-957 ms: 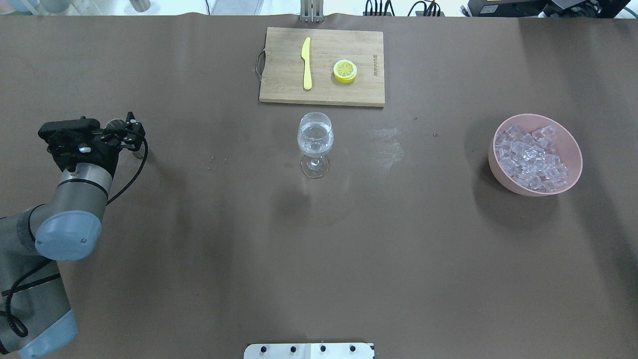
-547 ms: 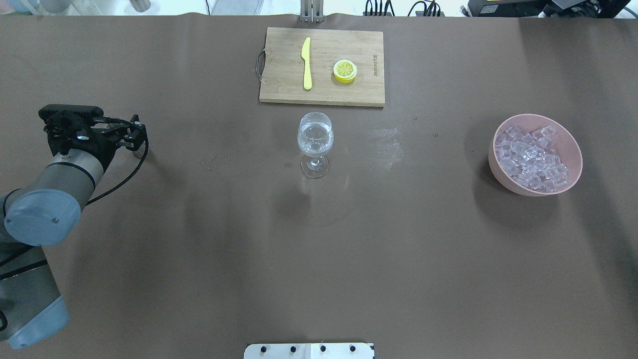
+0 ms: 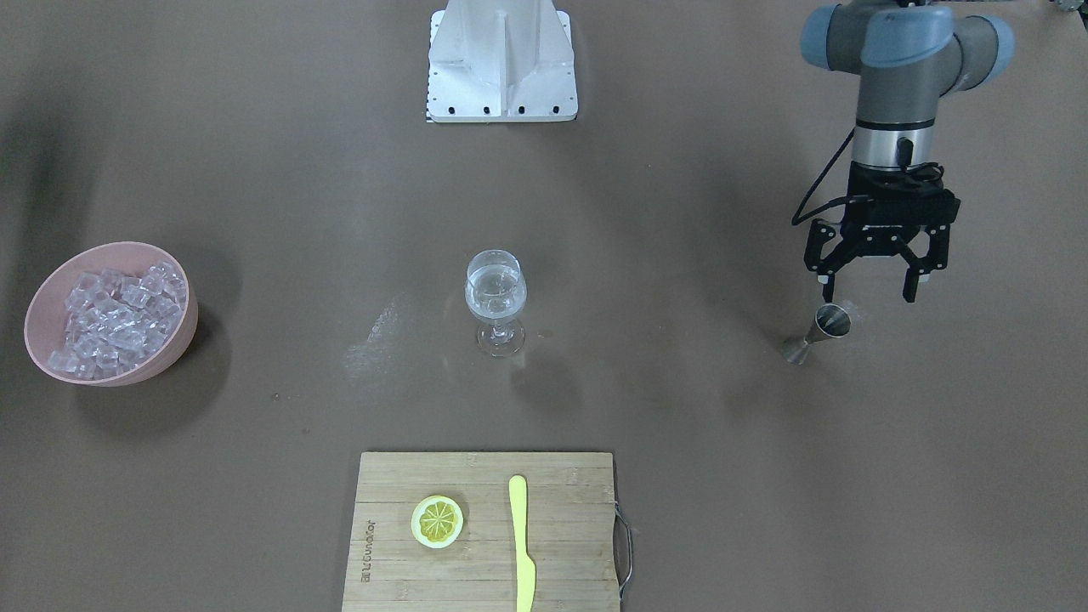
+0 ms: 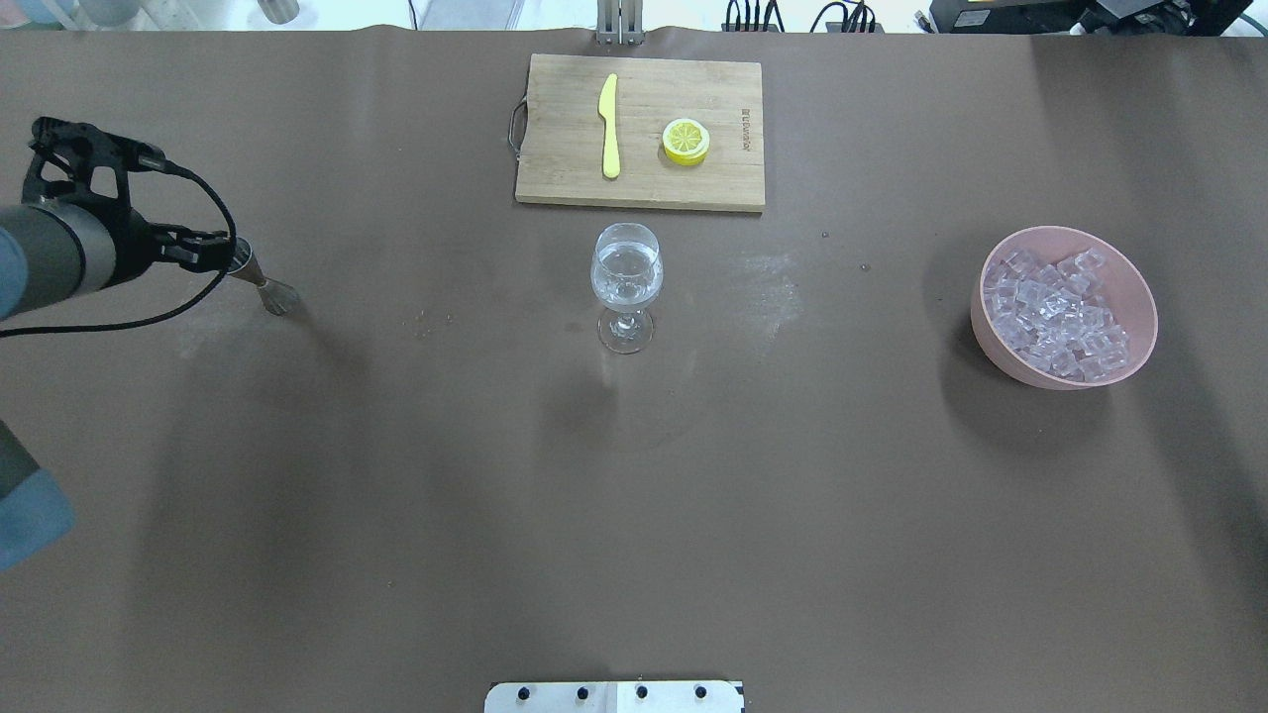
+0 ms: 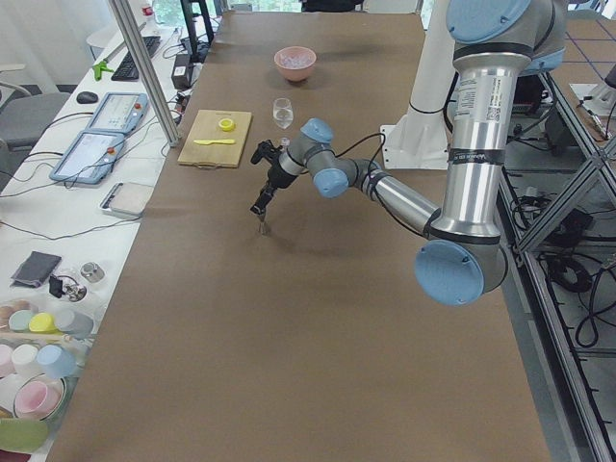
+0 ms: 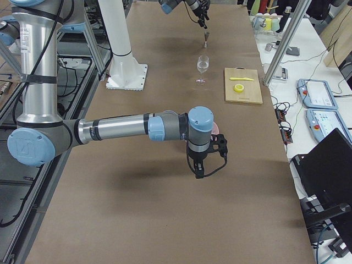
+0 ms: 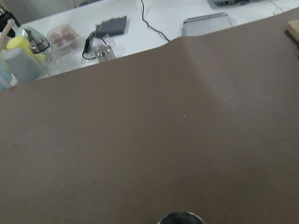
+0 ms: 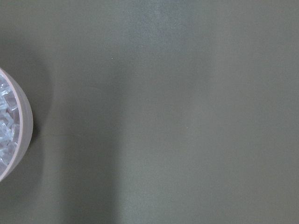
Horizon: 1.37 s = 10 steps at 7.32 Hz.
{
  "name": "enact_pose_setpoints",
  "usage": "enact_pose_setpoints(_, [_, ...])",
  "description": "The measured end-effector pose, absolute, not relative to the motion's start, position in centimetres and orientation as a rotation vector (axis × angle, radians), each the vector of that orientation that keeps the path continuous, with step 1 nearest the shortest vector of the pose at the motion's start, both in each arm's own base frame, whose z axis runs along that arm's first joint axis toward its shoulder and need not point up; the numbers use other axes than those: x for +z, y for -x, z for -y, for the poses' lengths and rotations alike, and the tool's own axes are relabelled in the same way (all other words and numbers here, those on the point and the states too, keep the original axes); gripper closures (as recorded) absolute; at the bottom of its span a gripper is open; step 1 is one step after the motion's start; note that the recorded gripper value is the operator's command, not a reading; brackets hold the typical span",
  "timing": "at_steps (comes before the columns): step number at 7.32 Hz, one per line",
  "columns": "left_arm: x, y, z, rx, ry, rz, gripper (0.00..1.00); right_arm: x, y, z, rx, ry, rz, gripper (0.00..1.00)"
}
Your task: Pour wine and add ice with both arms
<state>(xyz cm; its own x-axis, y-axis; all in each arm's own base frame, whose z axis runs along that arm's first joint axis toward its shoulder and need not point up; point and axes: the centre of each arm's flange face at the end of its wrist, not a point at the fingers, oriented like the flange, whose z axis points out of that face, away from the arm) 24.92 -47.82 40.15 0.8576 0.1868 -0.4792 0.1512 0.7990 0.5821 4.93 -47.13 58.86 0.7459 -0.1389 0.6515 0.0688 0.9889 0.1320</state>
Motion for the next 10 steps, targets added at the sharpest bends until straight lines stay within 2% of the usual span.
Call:
enact_pose_setpoints(4, [39.4, -8.8, 53.7, 0.208, -0.388, -0.513, 0.01, 58.6, -4.8, 47.1, -0.116, -0.105, 0.734, 0.0])
enact_pose_setpoints(7, [43.5, -1.6, 55.6, 0.191, -0.198, -0.529, 0.01, 56.7, -4.6, 47.1, -0.105, -0.128, 0.763, 0.0])
enact_pose_setpoints(10, [47.8, 4.3, 55.4, 0.209, -0.143, -0.682, 0.01, 51.1, -3.2, 46.7, -0.023, -0.16, 0.792, 0.0])
